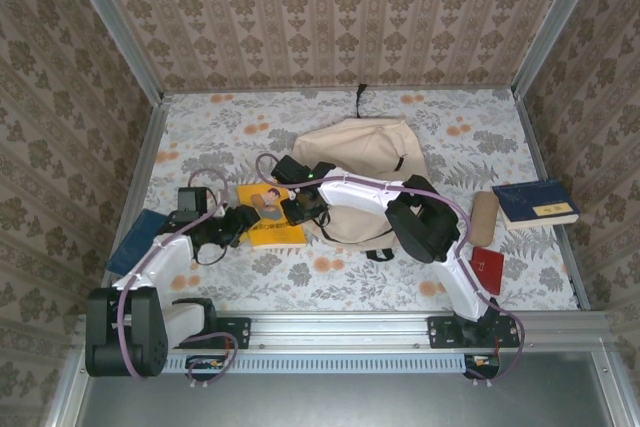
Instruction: Pack books, pencil case, and school supplies into a backpack
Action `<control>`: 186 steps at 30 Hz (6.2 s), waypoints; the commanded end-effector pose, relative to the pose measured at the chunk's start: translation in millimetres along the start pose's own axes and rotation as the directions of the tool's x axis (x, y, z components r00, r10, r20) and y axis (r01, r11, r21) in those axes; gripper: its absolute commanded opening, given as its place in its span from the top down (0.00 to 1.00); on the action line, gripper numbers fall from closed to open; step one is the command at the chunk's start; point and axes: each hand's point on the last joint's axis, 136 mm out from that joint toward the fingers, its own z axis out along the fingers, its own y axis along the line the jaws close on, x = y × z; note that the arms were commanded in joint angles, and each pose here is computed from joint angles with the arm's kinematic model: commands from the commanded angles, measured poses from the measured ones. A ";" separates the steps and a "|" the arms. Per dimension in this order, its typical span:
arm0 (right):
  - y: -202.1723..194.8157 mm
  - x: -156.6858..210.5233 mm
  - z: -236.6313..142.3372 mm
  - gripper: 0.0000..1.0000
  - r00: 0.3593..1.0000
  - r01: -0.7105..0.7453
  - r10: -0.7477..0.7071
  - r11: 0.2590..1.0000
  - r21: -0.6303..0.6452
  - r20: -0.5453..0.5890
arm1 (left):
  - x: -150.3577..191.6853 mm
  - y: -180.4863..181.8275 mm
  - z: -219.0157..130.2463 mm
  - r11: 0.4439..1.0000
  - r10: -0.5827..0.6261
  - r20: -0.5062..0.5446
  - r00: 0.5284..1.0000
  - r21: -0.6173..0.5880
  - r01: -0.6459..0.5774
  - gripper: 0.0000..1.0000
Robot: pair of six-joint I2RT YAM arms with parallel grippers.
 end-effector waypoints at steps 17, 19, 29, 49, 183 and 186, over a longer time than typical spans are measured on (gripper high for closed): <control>8.1 -13.4 -69.3 0.55 0.983 -0.135 0.162 0.956 -0.259 0.084 | -22.2 -46.8 -15.8 0.994 0.082 0.078 0.994 0.066 -0.087 0.92; 4.1 -21.2 -95.7 0.46 0.966 -0.167 0.225 0.918 -0.359 0.127 | -25.7 -61.5 -21.5 0.989 0.104 0.106 0.989 0.092 -0.114 0.92; -34.5 -12.5 -184.7 0.09 0.868 -0.290 0.479 0.705 -0.647 0.133 | -32.2 -163.6 -52.0 0.942 0.196 0.310 0.930 0.203 -0.266 0.93; -46.9 -52.6 -244.7 0.01 0.526 -0.397 0.850 0.214 -0.893 -0.031 | -34.8 -269.2 -63.3 0.834 -0.086 0.425 0.901 0.526 -0.168 0.91; -216.6 144.8 -360.4 0.94 0.373 -0.664 0.717 0.650 -0.371 0.589 | 38.2 -357.2 101.7 0.369 0.909 0.224 0.352 -0.033 -0.929 1.00; -204.6 143.1 -349.2 0.96 0.389 -0.641 0.757 0.632 -0.436 0.526 | 37.4 -376.8 86.1 0.363 0.885 0.316 0.341 -0.012 -0.932 1.00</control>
